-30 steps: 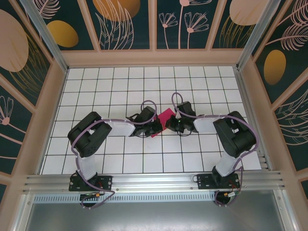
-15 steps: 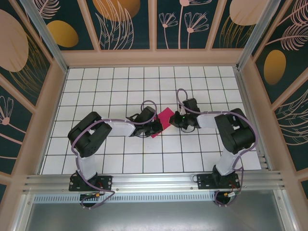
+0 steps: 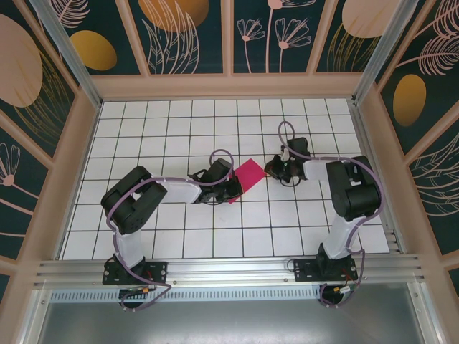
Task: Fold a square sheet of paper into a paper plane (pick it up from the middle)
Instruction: First fold in half a square sheet of paper at the center of the table.
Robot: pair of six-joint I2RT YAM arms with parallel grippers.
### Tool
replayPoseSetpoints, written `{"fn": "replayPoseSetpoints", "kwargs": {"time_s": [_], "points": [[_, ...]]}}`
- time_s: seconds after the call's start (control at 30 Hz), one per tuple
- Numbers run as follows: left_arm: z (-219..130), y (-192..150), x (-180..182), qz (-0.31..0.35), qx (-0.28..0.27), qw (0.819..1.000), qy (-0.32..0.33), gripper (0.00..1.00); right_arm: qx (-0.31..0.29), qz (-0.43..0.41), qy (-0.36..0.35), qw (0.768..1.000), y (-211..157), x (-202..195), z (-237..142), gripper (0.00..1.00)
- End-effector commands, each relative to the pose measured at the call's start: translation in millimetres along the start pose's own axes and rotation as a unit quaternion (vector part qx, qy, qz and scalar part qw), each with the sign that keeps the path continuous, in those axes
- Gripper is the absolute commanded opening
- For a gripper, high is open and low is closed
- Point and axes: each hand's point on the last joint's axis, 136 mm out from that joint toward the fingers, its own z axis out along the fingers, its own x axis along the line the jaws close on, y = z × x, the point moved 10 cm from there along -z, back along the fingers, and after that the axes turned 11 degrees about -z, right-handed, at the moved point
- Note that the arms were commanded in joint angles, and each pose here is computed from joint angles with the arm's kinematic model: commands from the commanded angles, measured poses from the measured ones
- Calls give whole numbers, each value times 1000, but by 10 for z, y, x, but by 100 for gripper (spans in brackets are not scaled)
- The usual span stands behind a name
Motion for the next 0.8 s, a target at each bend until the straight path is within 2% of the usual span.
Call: {"fn": "replayPoseSetpoints", "kwargs": {"time_s": [0.0, 0.13, 0.23, 0.4, 0.67, 0.77], "points": [[77, -119, 379, -15, 25, 996, 85, 0, -43, -15, -44, 998, 147, -53, -174, 0], [64, -81, 275, 0, 21, 997, 70, 0, -49, -46, 26, 997, 78, 167, -297, 0], [44, -39, 113, 24, 16, 999, 42, 1, -42, -67, 51, 996, -38, 302, -319, 0], [-4, 17, -56, 56, 5, 998, 16, 3, -5, -72, 68, 995, -199, 369, -167, 0], [-60, 99, -425, 98, -4, 993, -59, 5, 41, -70, 66, 995, -296, 345, 95, 0], [-11, 123, -473, 115, -6, 991, -65, 5, 51, -65, 59, 995, -330, 296, 144, 0]]}}
